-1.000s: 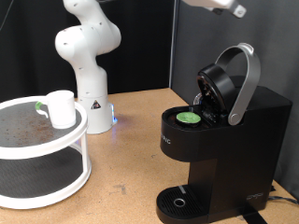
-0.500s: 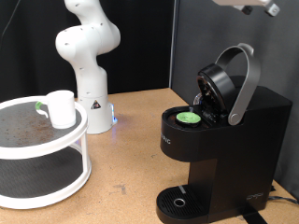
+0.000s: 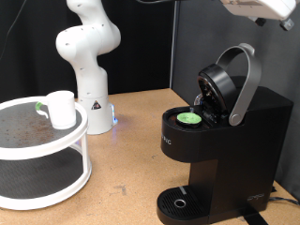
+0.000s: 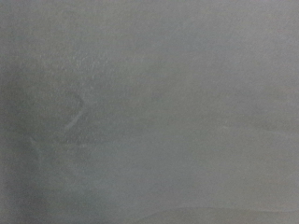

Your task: Make a cup of coffee with the keurig machine

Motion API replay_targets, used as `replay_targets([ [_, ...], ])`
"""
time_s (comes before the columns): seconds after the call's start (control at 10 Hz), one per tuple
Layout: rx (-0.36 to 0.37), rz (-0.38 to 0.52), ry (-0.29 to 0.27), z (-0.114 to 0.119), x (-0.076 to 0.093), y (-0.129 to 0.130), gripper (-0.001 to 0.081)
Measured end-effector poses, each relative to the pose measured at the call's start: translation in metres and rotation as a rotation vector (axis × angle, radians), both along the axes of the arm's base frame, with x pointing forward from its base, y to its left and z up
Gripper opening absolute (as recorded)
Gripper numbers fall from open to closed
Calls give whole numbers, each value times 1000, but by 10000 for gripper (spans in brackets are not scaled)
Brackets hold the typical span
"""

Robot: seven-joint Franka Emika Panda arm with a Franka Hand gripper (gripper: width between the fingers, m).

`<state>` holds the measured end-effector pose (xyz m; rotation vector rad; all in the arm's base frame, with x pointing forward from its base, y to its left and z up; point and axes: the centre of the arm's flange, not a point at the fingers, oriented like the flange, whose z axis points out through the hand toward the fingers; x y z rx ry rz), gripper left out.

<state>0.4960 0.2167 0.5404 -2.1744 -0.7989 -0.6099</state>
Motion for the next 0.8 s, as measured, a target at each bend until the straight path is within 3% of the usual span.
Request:
replay_targets([
  [0.1, -4, 1, 6, -4, 1, 1, 715],
  [0.2, -7, 2, 12, -7, 2, 2, 715],
  [0.4, -20, 8, 23, -14, 2, 2, 395],
  [0.5, -33, 12, 26, -17, 1, 0, 395],
  [0.6, -52, 17, 29, -21, 1, -2, 212],
  [0.7, -69, 23, 38, -26, 1, -7, 212],
  [0.8, -78, 21, 46, -30, 2, -12, 84],
])
